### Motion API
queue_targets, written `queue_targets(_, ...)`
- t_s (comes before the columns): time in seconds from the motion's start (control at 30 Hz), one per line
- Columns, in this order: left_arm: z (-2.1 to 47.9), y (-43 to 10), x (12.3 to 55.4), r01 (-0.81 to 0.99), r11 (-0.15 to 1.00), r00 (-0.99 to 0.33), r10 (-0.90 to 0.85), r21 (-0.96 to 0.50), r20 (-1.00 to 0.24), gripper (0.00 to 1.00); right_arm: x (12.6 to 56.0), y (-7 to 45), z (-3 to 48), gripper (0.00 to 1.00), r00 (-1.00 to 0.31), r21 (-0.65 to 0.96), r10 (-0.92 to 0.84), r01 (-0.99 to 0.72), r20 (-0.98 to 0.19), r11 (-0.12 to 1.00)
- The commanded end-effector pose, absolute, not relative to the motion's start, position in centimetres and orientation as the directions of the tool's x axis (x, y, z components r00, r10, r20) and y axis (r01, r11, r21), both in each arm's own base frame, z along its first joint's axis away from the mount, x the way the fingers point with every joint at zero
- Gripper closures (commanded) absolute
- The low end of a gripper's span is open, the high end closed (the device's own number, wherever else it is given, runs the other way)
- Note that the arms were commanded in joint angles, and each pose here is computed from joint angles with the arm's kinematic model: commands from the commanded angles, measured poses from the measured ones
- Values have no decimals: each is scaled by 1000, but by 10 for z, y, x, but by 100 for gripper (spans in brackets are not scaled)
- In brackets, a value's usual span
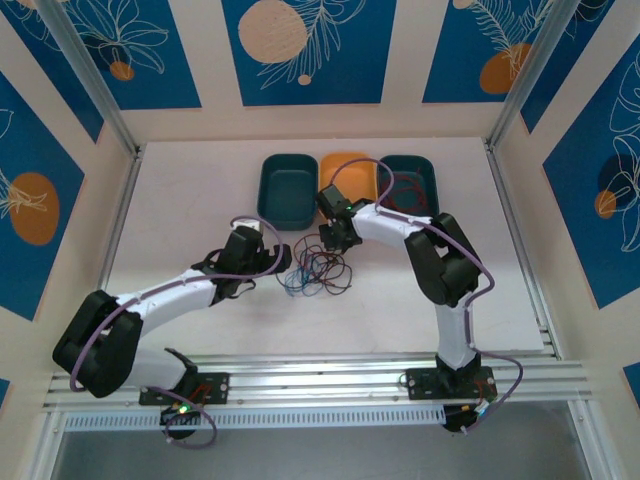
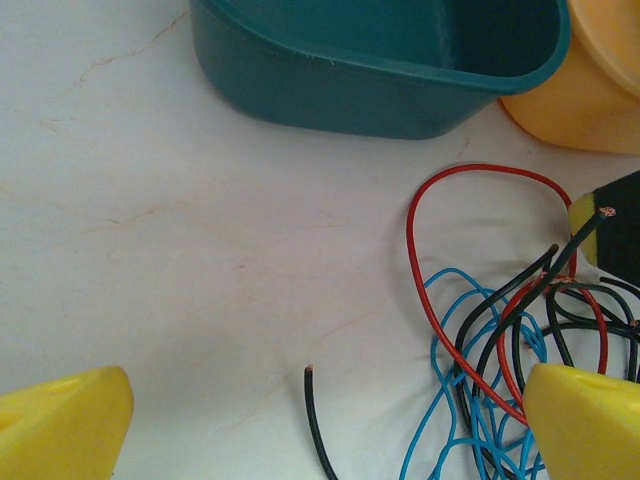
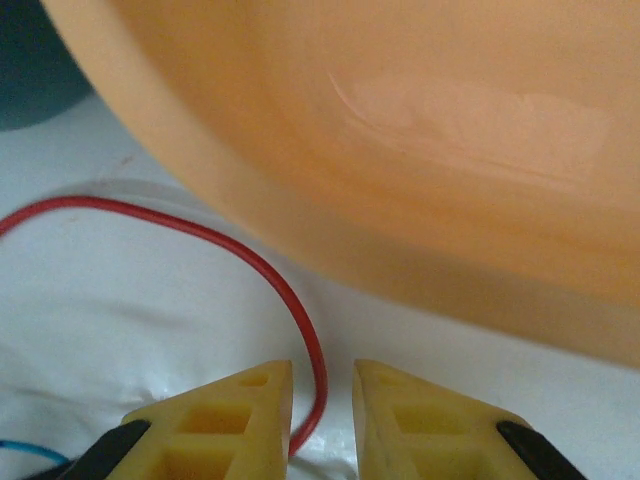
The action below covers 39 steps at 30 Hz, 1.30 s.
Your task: Untangle the cables
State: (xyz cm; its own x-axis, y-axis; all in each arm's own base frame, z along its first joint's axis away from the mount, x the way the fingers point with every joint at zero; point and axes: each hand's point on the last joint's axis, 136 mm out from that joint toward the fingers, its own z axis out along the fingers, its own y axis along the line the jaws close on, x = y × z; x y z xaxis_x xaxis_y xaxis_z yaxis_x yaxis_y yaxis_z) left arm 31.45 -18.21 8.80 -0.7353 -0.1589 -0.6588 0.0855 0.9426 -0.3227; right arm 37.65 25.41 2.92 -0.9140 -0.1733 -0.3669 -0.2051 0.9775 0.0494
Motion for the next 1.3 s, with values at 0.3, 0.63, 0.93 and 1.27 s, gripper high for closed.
queue_targets(0.3, 87, -179, 316, 71, 940, -732, -177, -332, -658, 0, 371, 262, 13, 90, -920, 50, -201, -230, -336, 972)
queue_targets(0.63, 92, -179, 318, 66, 938, -723, -190, -340, -664, 0, 367, 265, 61, 100, -871, 22, -229, -265, -435, 964)
queue_targets(0.93, 106, -186, 319, 121, 924, -704, -177, -363, -687, 0, 358, 279, 148, 100, -755, 45, -223, -316, -616, 948)
queue_targets(1.27, 122, -195, 320, 183, 902, -675, -174, -391, -717, 0, 347, 279, 230, 100, -628, 110, -152, -358, -763, 927)
